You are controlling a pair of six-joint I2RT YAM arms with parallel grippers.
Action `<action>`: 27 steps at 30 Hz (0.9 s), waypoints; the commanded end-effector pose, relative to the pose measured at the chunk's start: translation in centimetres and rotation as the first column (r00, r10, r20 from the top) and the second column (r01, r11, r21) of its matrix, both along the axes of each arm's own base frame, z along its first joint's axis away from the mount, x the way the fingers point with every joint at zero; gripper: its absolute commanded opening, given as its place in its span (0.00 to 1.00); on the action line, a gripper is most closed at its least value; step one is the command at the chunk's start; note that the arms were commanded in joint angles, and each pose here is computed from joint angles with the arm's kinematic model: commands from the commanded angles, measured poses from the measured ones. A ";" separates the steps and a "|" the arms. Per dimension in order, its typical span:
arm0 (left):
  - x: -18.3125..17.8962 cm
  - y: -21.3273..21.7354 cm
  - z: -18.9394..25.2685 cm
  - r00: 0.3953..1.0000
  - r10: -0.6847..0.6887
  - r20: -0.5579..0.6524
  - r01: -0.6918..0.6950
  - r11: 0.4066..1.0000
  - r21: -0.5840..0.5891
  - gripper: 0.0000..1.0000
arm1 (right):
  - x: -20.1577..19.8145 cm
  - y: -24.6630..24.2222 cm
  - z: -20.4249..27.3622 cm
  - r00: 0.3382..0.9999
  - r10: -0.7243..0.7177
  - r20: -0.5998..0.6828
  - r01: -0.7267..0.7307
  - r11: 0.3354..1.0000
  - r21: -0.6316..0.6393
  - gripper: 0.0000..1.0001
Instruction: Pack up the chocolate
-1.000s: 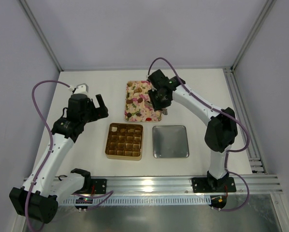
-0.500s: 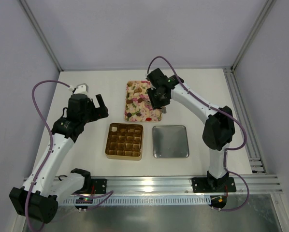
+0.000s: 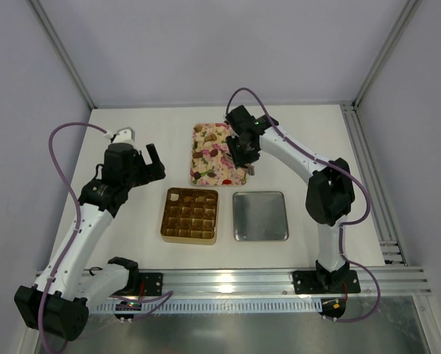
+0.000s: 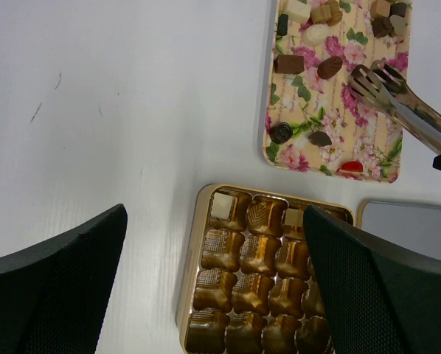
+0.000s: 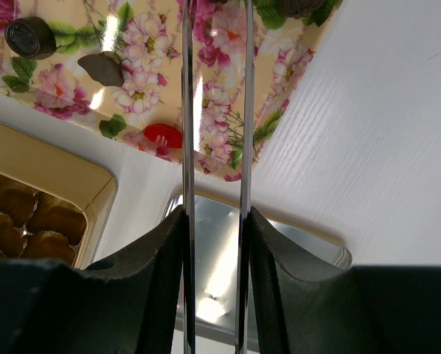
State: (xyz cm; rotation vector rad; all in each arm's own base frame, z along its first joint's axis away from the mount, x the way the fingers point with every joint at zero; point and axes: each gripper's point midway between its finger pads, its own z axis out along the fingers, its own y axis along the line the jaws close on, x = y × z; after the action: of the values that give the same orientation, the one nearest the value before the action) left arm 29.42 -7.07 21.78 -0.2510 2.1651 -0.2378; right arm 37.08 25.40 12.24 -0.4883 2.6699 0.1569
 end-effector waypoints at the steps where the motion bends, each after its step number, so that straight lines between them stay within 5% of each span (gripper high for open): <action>1: 0.2 0.2 0.5 1.000 0.010 0.021 -0.010 1.000 0.003 1.00 | 0.4 0.6 0.9 0.999 0.022 0.031 -0.023 0.999 0.032 0.38; 27: 0.2 0.2 0.5 1.000 0.011 0.023 -0.011 1.000 0.003 1.00 | 0.3 -0.3 5.1 0.993 -0.004 0.114 -0.004 0.998 0.067 0.33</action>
State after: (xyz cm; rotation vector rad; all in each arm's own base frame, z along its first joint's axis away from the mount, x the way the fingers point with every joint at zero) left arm 29.42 -7.07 21.78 -0.2510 2.1651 -0.2378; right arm 36.92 25.27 14.11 -0.4891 2.6278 0.1822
